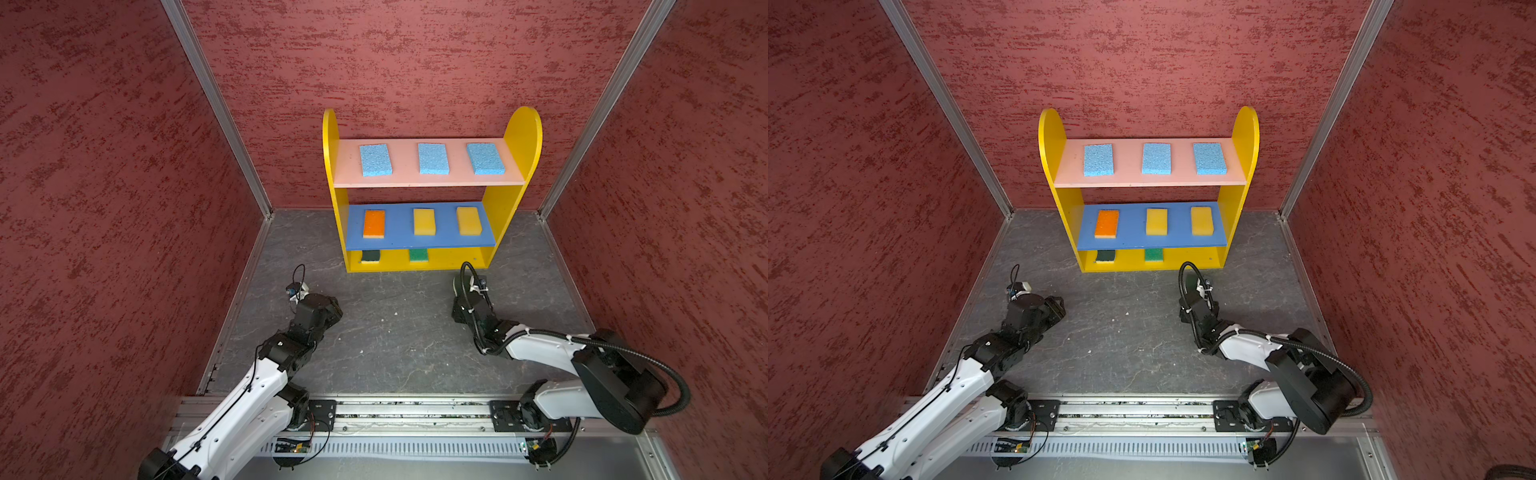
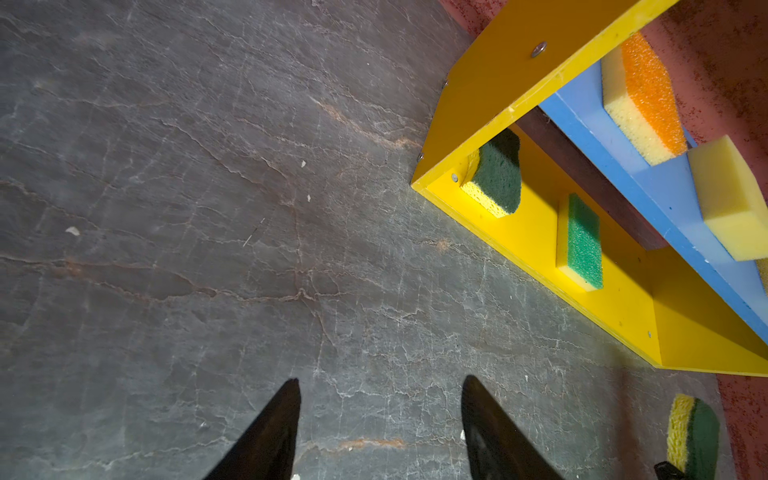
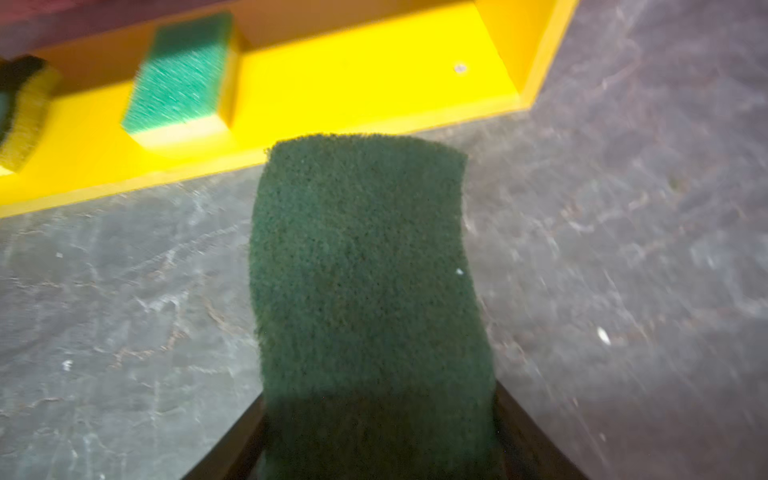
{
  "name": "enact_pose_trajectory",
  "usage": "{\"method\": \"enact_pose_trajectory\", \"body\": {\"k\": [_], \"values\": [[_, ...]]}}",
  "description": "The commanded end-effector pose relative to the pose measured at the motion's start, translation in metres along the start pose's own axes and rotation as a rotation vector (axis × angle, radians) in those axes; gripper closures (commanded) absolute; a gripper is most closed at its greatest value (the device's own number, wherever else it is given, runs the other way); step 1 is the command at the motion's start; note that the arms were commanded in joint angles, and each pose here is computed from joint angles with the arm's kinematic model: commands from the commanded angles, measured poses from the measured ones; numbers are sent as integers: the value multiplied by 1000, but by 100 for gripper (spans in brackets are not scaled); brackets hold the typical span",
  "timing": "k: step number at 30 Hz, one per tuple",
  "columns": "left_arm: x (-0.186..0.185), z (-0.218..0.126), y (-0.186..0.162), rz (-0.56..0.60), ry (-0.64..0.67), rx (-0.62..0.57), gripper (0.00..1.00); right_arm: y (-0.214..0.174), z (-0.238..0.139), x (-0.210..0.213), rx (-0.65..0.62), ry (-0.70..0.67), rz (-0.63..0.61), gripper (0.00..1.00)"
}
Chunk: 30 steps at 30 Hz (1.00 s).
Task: Place and organize the cleaning sponges onto the shelf
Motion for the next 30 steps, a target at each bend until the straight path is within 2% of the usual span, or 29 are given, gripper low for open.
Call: {"method": "enact_pose_trajectory", "body": {"k": [1,16,22,30], "values": [[5,3,-2,3,27,-14,38,15,8,0,-88,24,-20,32],[2,18,-4,27,34,-23,38,46,44,-5,-146,9,-79,33],[0,21,-4,31,36,-28,39,53,64,-3,-128,22,-109,32],[-3,24,-1,44,29,-51,38,61,77,-5,-144,16,-97,32]]}}
Point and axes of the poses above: each gripper's point midway between its finger pads, its own z axis out along the fingers, its own x axis along the line the jaws close on, y = z × x, the point moved 10 cm from there along -z, back along the fingers, and after that the axes turned 5 degrees about -z, right-handed, at the moved point
